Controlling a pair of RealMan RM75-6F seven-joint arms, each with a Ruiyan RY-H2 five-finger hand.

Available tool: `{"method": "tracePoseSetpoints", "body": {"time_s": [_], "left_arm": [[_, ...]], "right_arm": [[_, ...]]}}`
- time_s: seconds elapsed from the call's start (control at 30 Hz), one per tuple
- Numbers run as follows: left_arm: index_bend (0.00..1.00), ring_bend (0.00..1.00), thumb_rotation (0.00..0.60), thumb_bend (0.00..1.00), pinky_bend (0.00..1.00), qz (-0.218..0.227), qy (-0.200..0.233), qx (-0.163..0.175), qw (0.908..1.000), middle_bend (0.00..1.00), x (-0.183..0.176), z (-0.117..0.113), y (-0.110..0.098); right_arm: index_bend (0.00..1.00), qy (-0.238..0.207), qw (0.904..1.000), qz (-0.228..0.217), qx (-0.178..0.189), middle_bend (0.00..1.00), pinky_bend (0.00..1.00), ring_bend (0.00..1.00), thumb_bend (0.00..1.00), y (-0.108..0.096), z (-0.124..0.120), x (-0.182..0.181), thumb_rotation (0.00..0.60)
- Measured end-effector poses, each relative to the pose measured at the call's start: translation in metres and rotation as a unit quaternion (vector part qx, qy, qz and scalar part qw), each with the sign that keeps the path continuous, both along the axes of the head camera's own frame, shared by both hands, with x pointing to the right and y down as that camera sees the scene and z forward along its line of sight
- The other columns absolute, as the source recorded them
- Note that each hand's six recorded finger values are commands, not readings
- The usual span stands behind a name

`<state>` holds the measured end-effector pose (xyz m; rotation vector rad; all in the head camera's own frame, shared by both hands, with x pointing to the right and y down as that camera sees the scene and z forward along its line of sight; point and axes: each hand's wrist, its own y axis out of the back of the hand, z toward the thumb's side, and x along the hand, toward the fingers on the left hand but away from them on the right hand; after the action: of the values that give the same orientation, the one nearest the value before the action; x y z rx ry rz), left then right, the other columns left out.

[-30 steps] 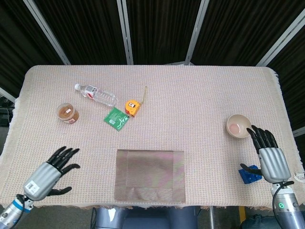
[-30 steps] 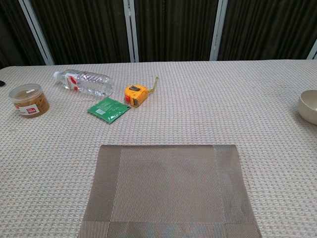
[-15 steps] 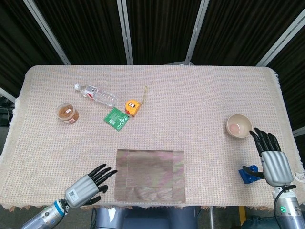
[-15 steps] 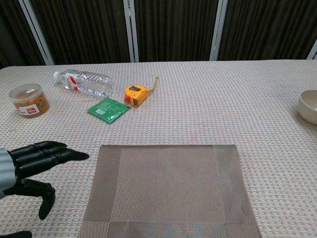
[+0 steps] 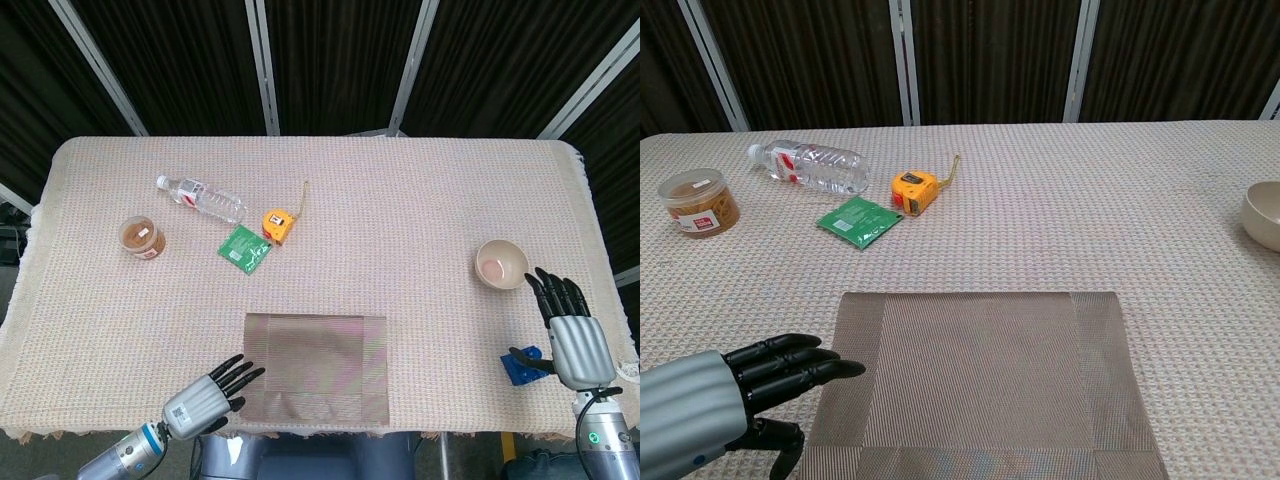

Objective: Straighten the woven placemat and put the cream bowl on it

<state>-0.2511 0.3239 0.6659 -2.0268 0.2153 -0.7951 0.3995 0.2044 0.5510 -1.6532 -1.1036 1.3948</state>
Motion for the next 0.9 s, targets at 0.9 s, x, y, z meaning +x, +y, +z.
{"method": "tracePoseSetpoints", "body": {"time_s": [0.9], "left_arm": [[0.53,0.0,0.6,0.39,0.0,0.026,-0.01,0.006,0.9996,0.0,0.03,0.013,0.003]], "right_arm": [[0.0,0.001,0.9999,0.009,0.005,0.0,0.0,0.0,0.0,-0.003,-0.002,0.007,0.6]]}}
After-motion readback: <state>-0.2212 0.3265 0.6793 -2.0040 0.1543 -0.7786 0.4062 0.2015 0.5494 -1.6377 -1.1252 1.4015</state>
